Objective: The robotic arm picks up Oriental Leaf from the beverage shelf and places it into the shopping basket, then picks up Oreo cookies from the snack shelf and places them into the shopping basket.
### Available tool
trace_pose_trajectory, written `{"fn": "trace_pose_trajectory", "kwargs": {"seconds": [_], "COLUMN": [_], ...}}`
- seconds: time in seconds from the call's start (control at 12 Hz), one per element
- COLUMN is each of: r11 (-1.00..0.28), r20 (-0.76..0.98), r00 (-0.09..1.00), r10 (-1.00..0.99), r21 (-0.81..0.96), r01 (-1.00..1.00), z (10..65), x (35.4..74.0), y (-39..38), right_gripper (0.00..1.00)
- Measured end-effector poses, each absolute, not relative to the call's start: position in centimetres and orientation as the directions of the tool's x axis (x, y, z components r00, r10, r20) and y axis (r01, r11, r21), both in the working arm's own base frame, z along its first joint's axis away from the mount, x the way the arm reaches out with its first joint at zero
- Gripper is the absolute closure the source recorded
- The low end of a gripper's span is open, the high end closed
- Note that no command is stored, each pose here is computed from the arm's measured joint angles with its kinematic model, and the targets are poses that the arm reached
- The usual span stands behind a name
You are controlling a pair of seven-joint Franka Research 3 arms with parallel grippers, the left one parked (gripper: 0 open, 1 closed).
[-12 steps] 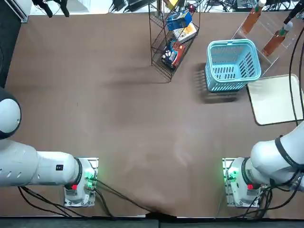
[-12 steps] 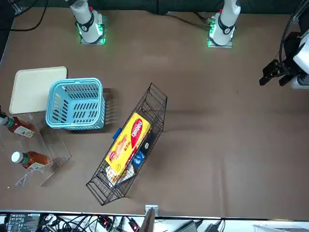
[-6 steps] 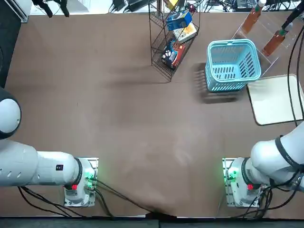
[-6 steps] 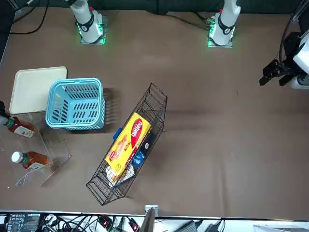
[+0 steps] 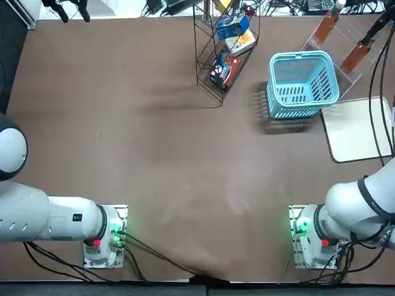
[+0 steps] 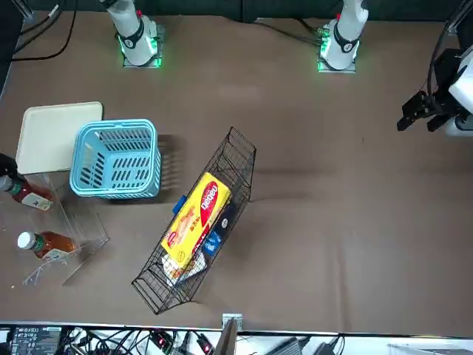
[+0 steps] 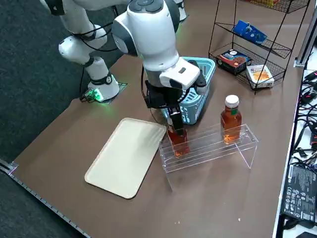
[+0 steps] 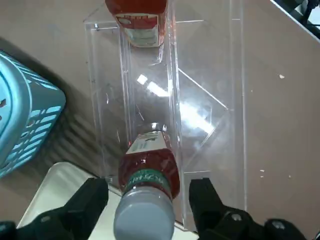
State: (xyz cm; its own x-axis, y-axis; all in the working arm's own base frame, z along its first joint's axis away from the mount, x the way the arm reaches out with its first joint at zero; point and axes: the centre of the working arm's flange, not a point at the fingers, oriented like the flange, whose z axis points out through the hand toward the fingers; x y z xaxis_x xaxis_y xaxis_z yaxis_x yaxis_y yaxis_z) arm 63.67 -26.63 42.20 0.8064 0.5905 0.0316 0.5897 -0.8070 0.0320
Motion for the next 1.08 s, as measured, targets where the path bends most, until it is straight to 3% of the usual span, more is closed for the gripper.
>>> {"fn": "trace_pose_trajectory", "kwargs": {"seconds": [1.08], "r11": [-0.815], "r20": [0.030], "r00": [0.814], "r10": [0.580], "r21": [0.028], "r01": [0.579], "z": [39.8], "x": [62.7], "y": [-27.3], "right_gripper": [0.00]}}
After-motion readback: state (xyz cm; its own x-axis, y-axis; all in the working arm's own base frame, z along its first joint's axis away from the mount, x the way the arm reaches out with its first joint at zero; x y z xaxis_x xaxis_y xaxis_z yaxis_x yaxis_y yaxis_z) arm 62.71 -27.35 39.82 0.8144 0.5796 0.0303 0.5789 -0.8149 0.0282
